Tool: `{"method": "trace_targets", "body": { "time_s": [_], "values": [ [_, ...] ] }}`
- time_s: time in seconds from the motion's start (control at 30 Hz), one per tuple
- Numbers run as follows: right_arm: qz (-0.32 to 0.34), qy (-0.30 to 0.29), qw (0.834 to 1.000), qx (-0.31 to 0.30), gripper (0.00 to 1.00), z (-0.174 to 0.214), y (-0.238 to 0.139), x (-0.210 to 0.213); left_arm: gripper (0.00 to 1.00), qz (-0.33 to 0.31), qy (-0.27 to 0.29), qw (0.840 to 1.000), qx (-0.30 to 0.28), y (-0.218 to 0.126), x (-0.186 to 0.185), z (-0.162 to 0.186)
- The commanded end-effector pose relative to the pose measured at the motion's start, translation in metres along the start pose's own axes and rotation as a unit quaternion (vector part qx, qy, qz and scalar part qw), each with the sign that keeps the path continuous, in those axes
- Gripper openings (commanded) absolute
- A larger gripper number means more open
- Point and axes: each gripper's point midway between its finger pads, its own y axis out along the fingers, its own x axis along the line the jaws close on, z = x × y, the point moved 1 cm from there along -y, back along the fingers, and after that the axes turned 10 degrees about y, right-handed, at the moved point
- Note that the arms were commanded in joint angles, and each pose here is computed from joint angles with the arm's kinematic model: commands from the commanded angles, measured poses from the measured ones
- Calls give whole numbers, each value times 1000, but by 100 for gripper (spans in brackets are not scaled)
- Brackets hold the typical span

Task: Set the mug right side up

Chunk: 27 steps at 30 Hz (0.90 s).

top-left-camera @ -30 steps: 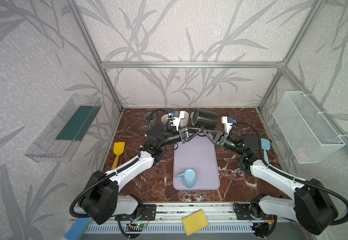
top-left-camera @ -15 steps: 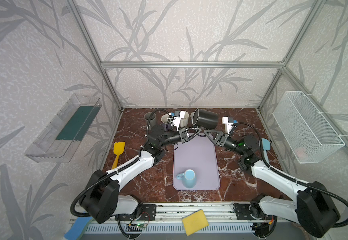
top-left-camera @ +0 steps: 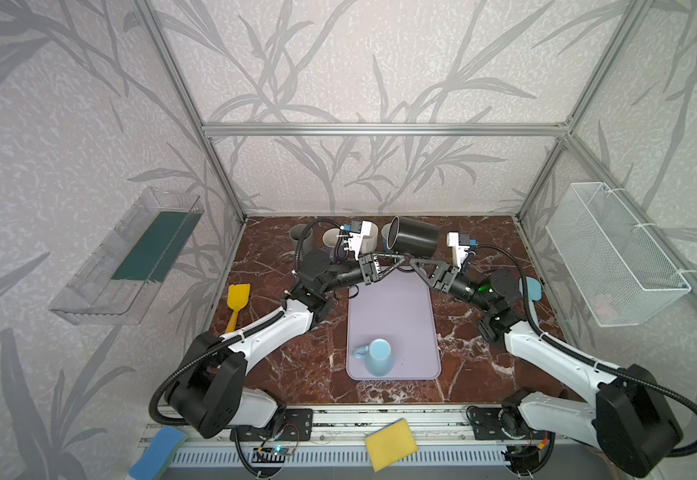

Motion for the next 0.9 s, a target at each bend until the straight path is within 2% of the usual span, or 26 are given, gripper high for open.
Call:
{"method": "trace_targets", "body": {
  "time_s": [0.0, 0.23, 0.47, 0.73, 0.87],
  "values": [
    [-42, -29, 999, -12, 25, -10, 5, 29, 0, 60, 45, 997, -19, 1, -33, -14],
    [-41, -29, 999, -17, 25, -12, 5, 28, 0, 73, 37, 996, -23, 3, -32, -14],
    [-36, -27, 999, -17, 6, -12, 6, 25, 0, 76, 35, 996, -16, 2, -34, -12],
    [-30, -39, 999, -18, 0, -11, 4, 28, 0, 64, 34, 997, -15, 1, -30, -11],
    [-19, -51, 998, -19, 0, -10, 1, 29, 10, 51, 34, 998, -15, 1, -27, -10]
  ]
}}
